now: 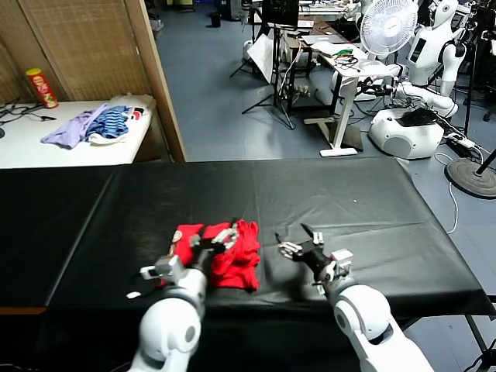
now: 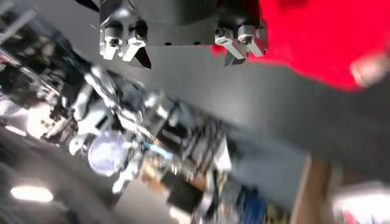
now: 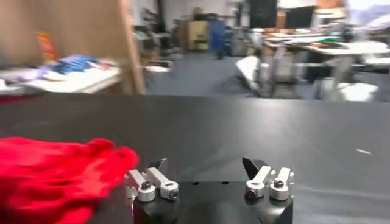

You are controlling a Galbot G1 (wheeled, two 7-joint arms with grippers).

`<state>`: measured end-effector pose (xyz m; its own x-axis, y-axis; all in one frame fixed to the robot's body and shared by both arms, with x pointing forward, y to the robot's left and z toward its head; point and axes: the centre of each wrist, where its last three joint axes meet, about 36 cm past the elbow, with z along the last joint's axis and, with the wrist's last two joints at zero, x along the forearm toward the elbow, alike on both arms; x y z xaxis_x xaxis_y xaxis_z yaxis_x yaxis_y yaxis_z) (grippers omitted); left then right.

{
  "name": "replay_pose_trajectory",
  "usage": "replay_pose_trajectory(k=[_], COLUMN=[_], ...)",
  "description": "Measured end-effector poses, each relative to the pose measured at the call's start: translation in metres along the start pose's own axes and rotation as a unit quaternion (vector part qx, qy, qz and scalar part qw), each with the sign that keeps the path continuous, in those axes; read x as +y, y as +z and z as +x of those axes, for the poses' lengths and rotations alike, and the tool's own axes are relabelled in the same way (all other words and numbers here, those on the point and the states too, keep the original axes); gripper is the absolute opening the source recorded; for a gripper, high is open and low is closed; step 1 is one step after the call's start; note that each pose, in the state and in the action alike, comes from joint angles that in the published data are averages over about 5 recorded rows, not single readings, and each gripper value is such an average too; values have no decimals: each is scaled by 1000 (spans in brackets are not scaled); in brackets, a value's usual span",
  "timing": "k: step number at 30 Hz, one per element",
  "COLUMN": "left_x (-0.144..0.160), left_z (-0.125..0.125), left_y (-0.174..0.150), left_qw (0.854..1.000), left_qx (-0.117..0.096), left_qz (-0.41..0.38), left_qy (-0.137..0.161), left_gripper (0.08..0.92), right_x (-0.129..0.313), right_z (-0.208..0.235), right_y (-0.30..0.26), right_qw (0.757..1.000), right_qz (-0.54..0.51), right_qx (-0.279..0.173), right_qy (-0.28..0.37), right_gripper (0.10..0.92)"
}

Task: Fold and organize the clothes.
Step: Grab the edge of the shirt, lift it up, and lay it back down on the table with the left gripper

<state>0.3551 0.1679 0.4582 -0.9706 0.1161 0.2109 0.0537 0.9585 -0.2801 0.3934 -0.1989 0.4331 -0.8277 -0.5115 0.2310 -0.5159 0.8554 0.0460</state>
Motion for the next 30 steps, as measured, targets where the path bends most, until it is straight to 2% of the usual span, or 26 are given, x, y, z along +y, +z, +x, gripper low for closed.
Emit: replay_pose_trajectory(k=[6,13,21,24,30], left_x=[36,48,50,50,51], left_z=[5,9,12,13,15], left_y=[-2,7,13,14,15], left_qw=[997,993,992,992,992], left_qx=[-7,0,7,7,9], left_qz=[-66,-95,-101,-101,-100], left_qy=[-43,-69,-77,-78,-79], left_gripper=[798,798,798,798,798], right_x=[32,66,81,82,82], right_z=[-12,-12,-13,-15,-15], right_y=[-9,0,15,17,24], right_qw=[996,979,973,974,976], right_qz=[55,139,170,175,179], right_qx=[0,-2,6,4,9], right_qy=[-65,-152,-156,-142,-122], right_gripper=[798,798,787,691,358])
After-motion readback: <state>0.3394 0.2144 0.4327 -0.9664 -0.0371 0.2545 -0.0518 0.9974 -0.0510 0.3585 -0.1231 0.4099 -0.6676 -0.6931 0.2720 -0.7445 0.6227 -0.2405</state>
